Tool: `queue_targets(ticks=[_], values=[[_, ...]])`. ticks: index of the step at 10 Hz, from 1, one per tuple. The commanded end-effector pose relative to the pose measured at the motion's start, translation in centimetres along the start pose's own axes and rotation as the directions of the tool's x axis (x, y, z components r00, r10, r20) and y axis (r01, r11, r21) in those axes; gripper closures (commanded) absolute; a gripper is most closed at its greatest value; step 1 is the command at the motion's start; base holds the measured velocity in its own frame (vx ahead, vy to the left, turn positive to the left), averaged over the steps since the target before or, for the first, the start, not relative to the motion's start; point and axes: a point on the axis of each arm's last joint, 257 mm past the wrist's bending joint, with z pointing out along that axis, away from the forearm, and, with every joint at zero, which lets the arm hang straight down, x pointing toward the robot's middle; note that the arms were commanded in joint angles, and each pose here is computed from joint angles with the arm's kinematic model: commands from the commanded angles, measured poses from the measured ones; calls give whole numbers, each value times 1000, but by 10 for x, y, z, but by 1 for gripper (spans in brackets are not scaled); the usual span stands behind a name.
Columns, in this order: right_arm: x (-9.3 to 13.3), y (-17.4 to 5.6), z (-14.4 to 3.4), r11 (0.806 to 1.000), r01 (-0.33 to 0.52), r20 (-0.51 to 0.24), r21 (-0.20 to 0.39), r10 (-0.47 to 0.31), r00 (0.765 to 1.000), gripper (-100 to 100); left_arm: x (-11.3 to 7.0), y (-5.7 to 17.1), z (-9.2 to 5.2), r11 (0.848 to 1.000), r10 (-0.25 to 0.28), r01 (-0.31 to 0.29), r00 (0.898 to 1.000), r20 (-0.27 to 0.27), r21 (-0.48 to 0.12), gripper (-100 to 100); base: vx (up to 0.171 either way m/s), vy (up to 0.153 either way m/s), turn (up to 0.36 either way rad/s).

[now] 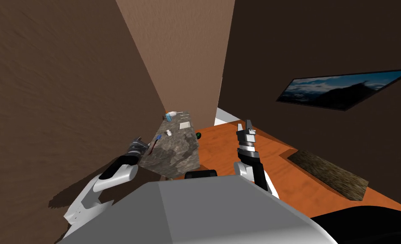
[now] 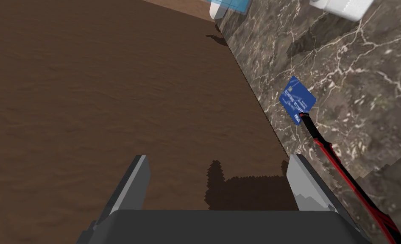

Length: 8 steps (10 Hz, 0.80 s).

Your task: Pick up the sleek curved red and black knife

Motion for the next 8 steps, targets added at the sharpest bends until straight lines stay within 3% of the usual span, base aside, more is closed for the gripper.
queue_targets(ticks=[1,3,4,5,6,7,8], values=[[0,0,0,1000,0,0,0,0,1000,0,-26,0,5,998,-53,55,997,56,-28,-100,-10,0,-215],[0,0,0,1000,0,0,0,0,1000,0,-31,7,5,997,-52,57,996,76,-54,-100,-7,4,-44],[0,0,0,1000,0,0,0,0,1000,0,-51,5,6,992,-101,110,987,124,-67,-100,-6,-2,-193],[0,0,0,1000,0,0,0,0,1000,0,-54,9,6,990,-100,112,985,138,-84,-100,-7,5,-131],[0,0,0,1000,0,0,0,0,1000,0,-73,6,6,982,-151,168,972,180,-85,-100,-11,5,-200],[0,0,0,1000,0,0,0,0,1000,0,-77,12,5,979,-150,174,968,200,-106,-100,-10,8,-103],[0,0,0,1000,0,0,0,0,1000,0,-94,8,5,968,-200,229,950,239,-100,-100,-11,3,-209]])
